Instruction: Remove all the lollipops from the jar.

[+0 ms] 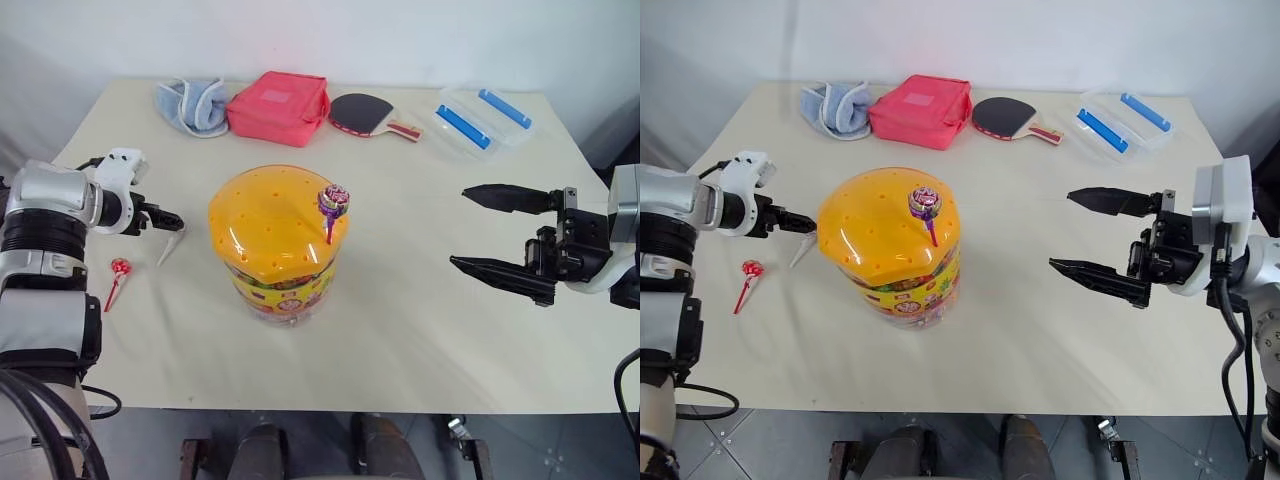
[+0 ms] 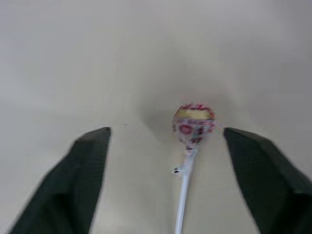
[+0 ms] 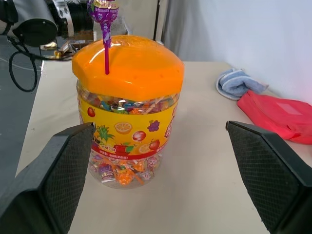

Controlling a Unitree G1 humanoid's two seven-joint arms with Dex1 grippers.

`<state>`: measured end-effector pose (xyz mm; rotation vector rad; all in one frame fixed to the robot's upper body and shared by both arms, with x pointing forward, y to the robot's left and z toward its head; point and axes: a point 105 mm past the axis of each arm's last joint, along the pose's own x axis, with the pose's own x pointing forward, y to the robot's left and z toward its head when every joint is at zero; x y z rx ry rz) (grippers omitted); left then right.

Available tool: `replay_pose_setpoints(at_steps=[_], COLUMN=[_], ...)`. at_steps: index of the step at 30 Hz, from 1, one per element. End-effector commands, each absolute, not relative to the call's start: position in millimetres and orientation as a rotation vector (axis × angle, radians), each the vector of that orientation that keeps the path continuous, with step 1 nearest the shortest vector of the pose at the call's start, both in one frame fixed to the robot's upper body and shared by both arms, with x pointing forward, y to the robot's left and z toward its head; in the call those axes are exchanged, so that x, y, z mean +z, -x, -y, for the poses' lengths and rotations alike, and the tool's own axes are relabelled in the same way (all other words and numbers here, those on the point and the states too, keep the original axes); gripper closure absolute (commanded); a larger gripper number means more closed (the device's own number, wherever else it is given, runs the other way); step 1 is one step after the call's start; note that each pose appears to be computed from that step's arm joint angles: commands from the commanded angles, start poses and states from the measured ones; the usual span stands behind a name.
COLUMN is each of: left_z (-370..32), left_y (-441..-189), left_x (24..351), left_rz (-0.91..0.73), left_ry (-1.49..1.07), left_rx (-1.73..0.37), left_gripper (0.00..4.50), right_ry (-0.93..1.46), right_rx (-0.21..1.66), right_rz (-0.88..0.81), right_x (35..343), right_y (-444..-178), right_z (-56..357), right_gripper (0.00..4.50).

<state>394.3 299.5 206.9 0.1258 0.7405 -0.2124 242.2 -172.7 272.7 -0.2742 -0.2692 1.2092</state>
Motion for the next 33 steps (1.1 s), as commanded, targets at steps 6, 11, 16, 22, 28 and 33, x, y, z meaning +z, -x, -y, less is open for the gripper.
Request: replay_pose_setpoints(at_steps=[6,11,16,22,28,33], left_z=[-301,-284,-268,-267,-262,-252], left_y=[-362,-331,-288,-267,-256,-241], left_x=[300,327,335,312,300,296], left_rz=[-0.448,-0.152,0.162,0.185,0.214,0.245], left_ry=[-0.301,-0.261,-0.176,-0.175,-0.189,-0.170], left_rx=[-0.399,-0.717,-1.131,-1.311,-1.384,-1.478], left_gripper=[0.03,0.03,0.03,0.03,0.03,0.03], right_ry=[0.341,0.261,0.259,0.226,0.233,0.228], right_rx=[1.177,1.232,1.324,1.385,1.451,1.514], right_rz=[0.224,0.133,0.126,0.228,0.251,0.291], right_x=[284,285,285,292,285,286], right_y=[-236,-227,-216,-221,-228,-234], right_z=[181,173,137,98,80,68], right_gripper=[0.00,0.00,0.00,0.00,0.00,0.00])
